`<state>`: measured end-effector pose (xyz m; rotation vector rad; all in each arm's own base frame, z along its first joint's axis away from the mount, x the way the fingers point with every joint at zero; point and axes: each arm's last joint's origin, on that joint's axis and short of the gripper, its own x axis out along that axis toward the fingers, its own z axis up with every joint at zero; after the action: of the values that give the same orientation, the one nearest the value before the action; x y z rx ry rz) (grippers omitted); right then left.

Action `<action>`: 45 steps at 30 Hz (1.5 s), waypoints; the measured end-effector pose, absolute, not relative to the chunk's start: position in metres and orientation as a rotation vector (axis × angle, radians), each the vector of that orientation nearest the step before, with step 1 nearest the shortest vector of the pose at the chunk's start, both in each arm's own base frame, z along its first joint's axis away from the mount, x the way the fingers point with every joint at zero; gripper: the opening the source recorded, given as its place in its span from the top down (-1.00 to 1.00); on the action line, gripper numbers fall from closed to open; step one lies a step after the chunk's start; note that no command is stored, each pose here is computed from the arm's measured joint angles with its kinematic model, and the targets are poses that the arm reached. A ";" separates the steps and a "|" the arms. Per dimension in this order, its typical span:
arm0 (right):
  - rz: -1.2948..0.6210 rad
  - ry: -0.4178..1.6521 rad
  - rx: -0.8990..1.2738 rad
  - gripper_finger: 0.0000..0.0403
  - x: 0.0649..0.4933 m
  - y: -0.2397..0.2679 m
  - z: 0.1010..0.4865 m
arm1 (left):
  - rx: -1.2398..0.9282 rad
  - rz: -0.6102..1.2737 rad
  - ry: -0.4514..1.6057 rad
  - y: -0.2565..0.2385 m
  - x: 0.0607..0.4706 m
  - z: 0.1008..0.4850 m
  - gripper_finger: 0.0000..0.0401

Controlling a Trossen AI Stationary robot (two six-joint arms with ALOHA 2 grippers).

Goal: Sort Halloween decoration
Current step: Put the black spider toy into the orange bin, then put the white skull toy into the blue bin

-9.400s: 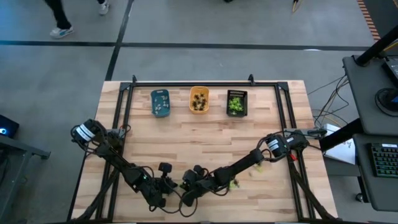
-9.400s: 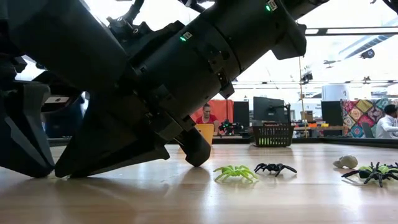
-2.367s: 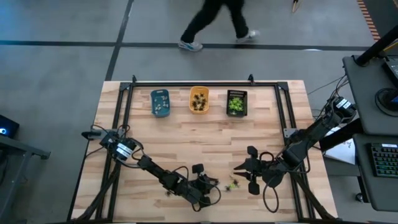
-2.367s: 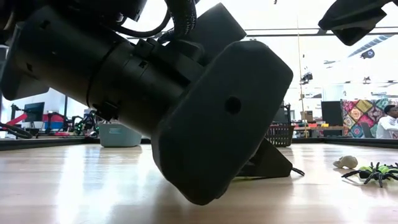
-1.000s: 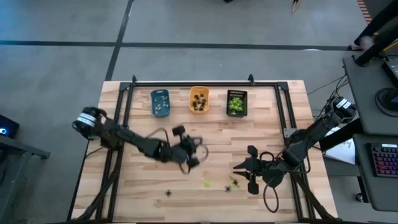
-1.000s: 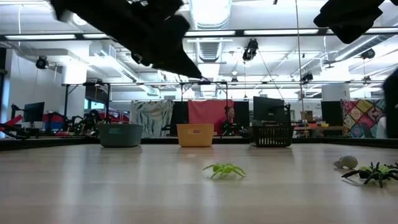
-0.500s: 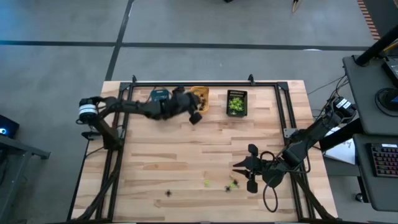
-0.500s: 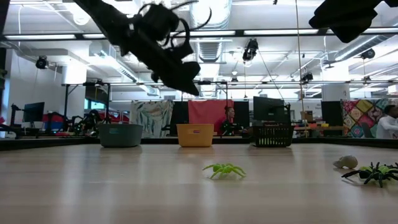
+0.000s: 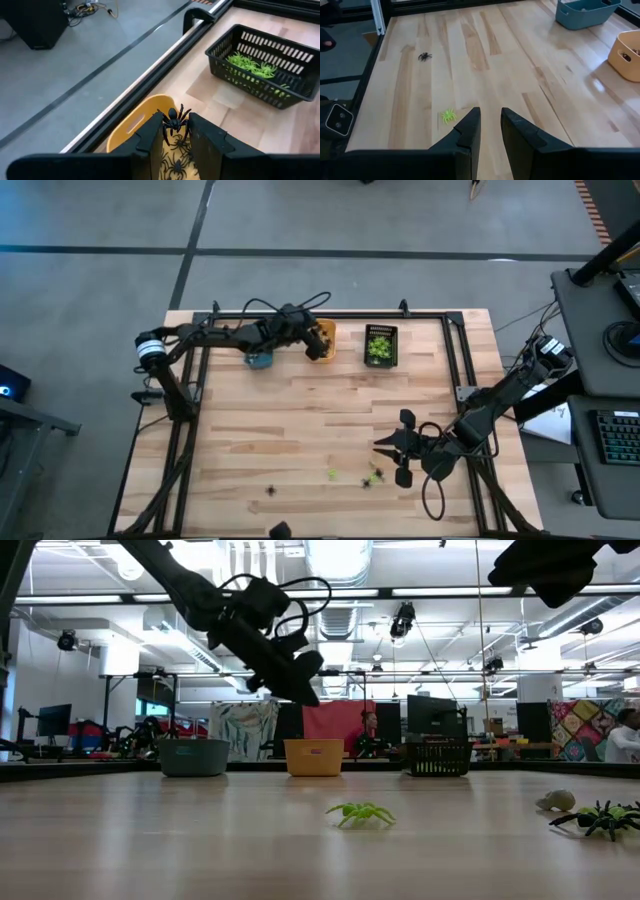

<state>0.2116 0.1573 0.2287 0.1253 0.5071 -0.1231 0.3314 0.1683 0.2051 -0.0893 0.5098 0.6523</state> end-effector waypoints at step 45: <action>-0.175 0.501 0.390 0.66 0.227 0.144 0.241 | -0.067 0.436 0.384 0.085 0.337 0.254 0.05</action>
<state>0.2273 0.1441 0.2406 0.3904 0.5008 -0.1754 0.3367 0.0846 0.2541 -0.0674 0.3839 0.4360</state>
